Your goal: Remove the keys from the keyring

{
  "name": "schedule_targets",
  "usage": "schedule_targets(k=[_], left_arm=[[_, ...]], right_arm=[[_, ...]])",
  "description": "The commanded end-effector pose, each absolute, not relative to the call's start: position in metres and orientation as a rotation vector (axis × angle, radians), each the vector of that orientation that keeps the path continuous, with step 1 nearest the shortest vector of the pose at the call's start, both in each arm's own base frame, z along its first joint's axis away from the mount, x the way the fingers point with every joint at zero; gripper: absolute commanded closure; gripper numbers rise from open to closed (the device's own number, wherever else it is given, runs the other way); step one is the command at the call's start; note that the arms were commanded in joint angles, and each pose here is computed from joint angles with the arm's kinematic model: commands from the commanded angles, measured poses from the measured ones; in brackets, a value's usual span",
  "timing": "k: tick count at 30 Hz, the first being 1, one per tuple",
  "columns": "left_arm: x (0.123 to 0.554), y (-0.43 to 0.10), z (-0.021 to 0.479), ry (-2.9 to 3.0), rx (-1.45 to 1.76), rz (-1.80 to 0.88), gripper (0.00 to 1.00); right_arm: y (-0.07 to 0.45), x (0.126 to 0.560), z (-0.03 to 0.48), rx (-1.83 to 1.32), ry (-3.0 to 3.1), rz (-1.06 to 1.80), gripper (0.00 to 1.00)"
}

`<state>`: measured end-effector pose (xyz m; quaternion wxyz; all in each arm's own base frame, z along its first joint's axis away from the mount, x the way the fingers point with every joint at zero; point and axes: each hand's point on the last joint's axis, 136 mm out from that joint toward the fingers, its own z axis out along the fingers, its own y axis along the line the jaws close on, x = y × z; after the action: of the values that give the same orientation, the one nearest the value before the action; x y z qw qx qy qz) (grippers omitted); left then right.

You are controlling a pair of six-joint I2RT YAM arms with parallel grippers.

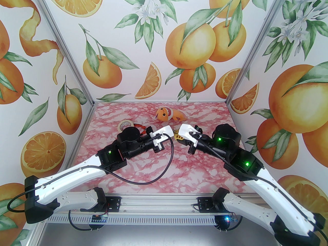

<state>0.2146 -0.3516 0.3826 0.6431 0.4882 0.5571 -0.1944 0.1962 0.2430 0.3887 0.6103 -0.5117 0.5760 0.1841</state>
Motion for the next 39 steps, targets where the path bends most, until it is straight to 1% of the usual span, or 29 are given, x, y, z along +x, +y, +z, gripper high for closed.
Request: schedule_targets(k=[1,5,10,11,13,15,21,25,28,34,39], left_arm=[[0.212,-0.349,0.438,1.188,1.008,-0.507,1.00],[0.209,-0.356,0.445,1.195,1.025,-0.547,1.00],[0.207,-0.357,0.443,1.188,1.020,-0.587,1.00],[0.207,-0.357,0.441,1.189,1.024,-0.590,0.91],[0.202,-0.355,0.436,1.170,1.042,-0.611,0.84],[0.198,-0.352,0.427,1.153,1.059,-0.630,0.74],[0.194,-0.333,0.411,1.107,1.075,-0.660,0.64],[0.201,-0.327,0.403,1.097,1.074,-0.642,0.64],[0.211,-0.329,0.396,1.100,1.068,-0.604,0.61],[0.198,-0.348,0.407,1.073,1.116,-0.768,0.60],[0.209,-0.350,0.401,1.150,1.065,-0.775,0.63]], right_arm=[[0.247,0.194,0.344,-1.335,1.401,0.346,1.00],[0.252,0.197,0.338,-1.360,1.402,0.297,1.00],[0.255,0.207,0.367,-1.207,1.379,0.365,1.00],[0.254,0.209,0.374,-1.168,1.372,0.398,1.00],[0.253,0.211,0.389,-1.112,1.362,0.509,1.00],[0.249,0.214,0.399,-1.072,1.361,0.612,1.00],[0.242,0.211,0.403,-1.043,1.378,0.823,1.00],[0.236,0.206,0.410,-1.013,1.368,1.004,1.00],[0.235,0.204,0.411,-1.006,1.370,1.074,1.00],[0.233,0.204,0.405,-0.996,1.393,1.049,1.00],[0.232,0.206,0.406,-0.984,1.390,1.037,1.00]])
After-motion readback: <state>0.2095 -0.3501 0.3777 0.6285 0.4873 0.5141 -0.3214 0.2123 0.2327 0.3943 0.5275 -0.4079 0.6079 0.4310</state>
